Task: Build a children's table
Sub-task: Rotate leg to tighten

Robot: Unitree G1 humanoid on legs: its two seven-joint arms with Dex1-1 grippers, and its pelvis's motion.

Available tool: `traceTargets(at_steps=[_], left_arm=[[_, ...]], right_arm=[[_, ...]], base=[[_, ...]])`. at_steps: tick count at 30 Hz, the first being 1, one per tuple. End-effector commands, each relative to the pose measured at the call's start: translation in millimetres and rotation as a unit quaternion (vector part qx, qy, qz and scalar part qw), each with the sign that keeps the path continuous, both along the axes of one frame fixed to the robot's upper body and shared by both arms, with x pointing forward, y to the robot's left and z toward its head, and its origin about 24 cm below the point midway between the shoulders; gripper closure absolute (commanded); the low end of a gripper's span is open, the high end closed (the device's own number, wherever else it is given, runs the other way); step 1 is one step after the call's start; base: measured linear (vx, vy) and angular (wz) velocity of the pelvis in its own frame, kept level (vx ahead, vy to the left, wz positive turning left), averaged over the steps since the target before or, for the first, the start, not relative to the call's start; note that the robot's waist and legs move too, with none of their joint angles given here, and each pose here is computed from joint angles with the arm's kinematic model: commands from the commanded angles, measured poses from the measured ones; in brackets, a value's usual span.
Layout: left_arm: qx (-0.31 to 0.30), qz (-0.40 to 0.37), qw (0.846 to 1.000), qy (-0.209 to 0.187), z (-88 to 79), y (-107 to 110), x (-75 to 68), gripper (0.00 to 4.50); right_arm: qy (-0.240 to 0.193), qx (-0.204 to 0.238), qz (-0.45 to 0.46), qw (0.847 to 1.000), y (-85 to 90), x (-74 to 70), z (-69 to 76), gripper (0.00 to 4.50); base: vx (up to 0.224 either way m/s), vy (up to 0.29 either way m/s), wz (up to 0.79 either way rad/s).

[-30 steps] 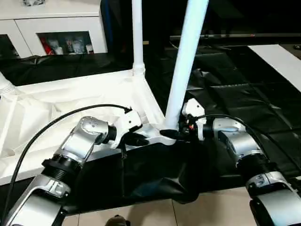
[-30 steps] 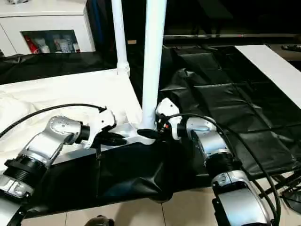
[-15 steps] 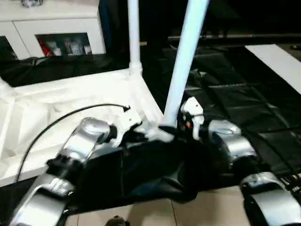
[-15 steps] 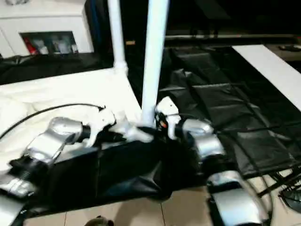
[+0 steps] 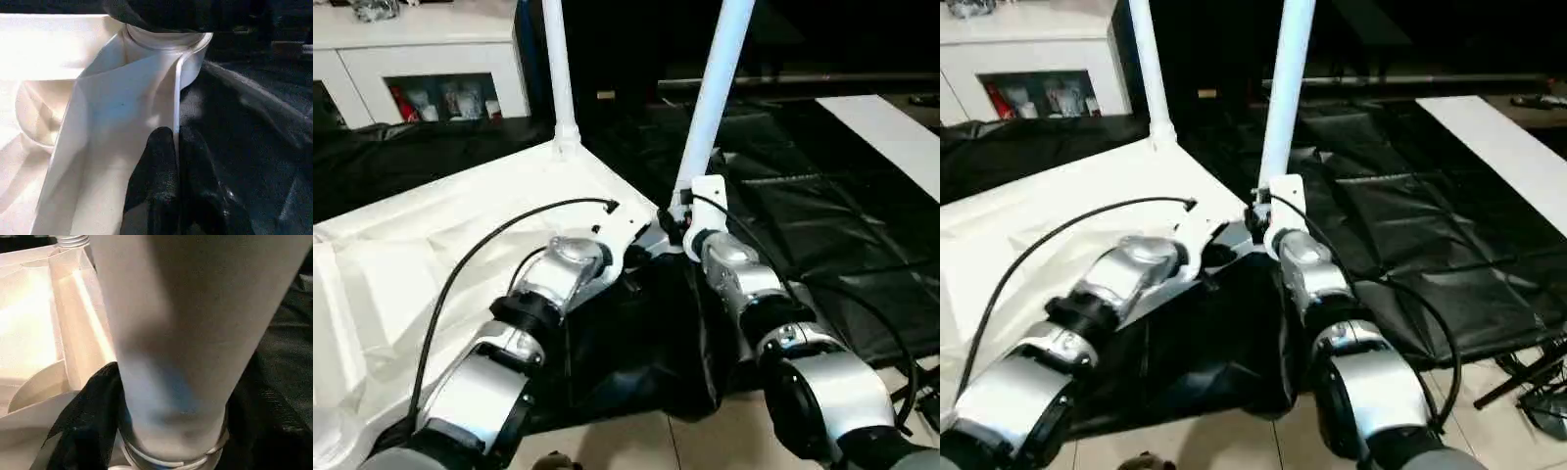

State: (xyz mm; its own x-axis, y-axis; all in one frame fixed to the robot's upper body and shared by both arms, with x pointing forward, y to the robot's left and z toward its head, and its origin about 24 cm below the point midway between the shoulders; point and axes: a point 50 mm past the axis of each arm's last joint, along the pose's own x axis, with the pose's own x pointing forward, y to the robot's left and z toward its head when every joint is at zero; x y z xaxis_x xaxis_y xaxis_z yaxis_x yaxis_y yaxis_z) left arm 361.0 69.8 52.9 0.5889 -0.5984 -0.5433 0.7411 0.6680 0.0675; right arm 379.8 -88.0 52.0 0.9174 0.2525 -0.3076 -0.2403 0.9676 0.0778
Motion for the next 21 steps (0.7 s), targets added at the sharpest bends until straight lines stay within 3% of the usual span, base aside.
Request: traceTargets(at_steps=[1, 3, 5, 7, 10, 15, 18, 21], left_arm=[[0.002, 0.027, 0.998, -0.05, 16.1, 8.6, 10.4, 4.5], [0.003, 0.02, 0.999, -0.051, 15.8, 8.9, 9.7, 4.5], [0.004, 0.009, 0.998, -0.056, 16.0, 9.2, 9.0, 4.5], [0.002, -0.01, 0.998, -0.057, 15.4, 10.8, 6.5, 4.5], [0.0, -0.027, 0.998, -0.062, 15.7, 12.4, 4.6, 4.5], [-0.011, -0.042, 0.997, -0.066, 17.6, 20.8, 3.0, 4.5], [-0.018, -0.048, 0.997, -0.064, 19.2, 24.7, 2.8, 4.5], [-0.034, -0.081, 0.995, -0.055, 23.1, 31.2, -1.1, 4.5]], right_arm=[[0.063, 0.047, -0.013, 0.997, 0.6, -10.3, -22.3, 1.83], [0.056, 0.058, -0.006, 0.997, 1.6, -9.1, -19.3, 1.83], [0.044, 0.057, 0.005, 0.997, 2.5, -7.6, -15.8, 1.27], [0.014, 0.062, 0.021, 0.998, 1.2, -3.2, -5.7, 1.27], [-0.006, 0.058, 0.038, 0.998, -1.7, -0.5, 1.1, 0.89], [-0.029, 0.061, 0.096, 0.993, -15.5, 1.5, 12.9, 0.46], [-0.032, 0.05, 0.163, 0.985, -18.4, -3.0, 15.0, 0.2], [-0.038, -0.016, 0.294, 0.955, -29.9, -18.3, 14.7, 0.0]], base=[[0.0, 0.0, 0.0], [0.0, 0.0, 0.0], [0.0, 0.0, 0.0], [0.0, 0.0, 0.0], [0.0, 0.0, 0.0], [0.0, 0.0, 0.0], [0.0, 0.0, 0.0], [0.0, 0.0, 0.0]])
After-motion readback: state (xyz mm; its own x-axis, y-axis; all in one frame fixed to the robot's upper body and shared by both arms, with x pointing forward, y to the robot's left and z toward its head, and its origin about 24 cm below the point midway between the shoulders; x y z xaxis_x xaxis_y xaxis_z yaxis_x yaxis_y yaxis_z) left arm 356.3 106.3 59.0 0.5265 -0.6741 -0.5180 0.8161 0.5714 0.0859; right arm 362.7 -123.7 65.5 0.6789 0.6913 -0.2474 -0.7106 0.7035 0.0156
